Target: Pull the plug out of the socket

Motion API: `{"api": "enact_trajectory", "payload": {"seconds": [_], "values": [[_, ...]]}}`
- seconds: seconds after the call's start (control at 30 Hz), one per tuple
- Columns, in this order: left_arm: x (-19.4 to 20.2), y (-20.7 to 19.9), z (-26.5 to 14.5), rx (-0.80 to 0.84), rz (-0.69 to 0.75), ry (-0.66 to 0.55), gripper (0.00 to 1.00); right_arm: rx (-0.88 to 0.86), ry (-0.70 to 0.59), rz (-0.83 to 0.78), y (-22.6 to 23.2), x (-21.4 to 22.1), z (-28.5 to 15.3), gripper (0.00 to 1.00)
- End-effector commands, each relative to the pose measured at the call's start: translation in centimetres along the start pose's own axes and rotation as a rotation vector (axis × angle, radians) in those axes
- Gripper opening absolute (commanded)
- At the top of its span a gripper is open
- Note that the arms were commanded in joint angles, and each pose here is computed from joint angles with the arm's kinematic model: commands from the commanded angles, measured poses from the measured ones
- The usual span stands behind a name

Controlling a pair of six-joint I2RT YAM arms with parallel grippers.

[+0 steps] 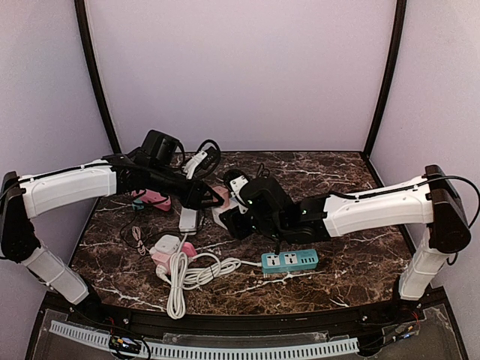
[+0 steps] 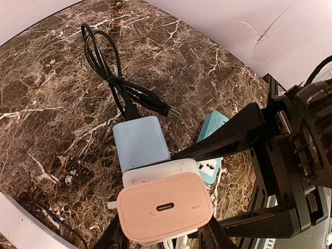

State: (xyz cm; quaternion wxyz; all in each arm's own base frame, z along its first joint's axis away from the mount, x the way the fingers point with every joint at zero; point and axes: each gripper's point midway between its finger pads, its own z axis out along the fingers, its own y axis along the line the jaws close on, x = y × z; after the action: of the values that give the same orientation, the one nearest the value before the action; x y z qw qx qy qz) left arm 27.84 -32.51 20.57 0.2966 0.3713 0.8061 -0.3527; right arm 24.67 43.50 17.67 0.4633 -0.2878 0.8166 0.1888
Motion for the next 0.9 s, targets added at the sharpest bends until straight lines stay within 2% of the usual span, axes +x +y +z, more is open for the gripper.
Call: {"api": "enact_trajectory", "payload": {"seconds": [0.0,0.87], "values": [[-0.1,0.3,-0.5,-0.026,-0.004,0.0,0.04,-0.01,-0.12,0.058,0.8,-4.0,-1.7,0.0],[0.5,-0.8,-0.4,-0.092,0.14,0.018,0.01,0.009,0.007,0.164,-0.9,-2.3,0.3,0.0]]}}
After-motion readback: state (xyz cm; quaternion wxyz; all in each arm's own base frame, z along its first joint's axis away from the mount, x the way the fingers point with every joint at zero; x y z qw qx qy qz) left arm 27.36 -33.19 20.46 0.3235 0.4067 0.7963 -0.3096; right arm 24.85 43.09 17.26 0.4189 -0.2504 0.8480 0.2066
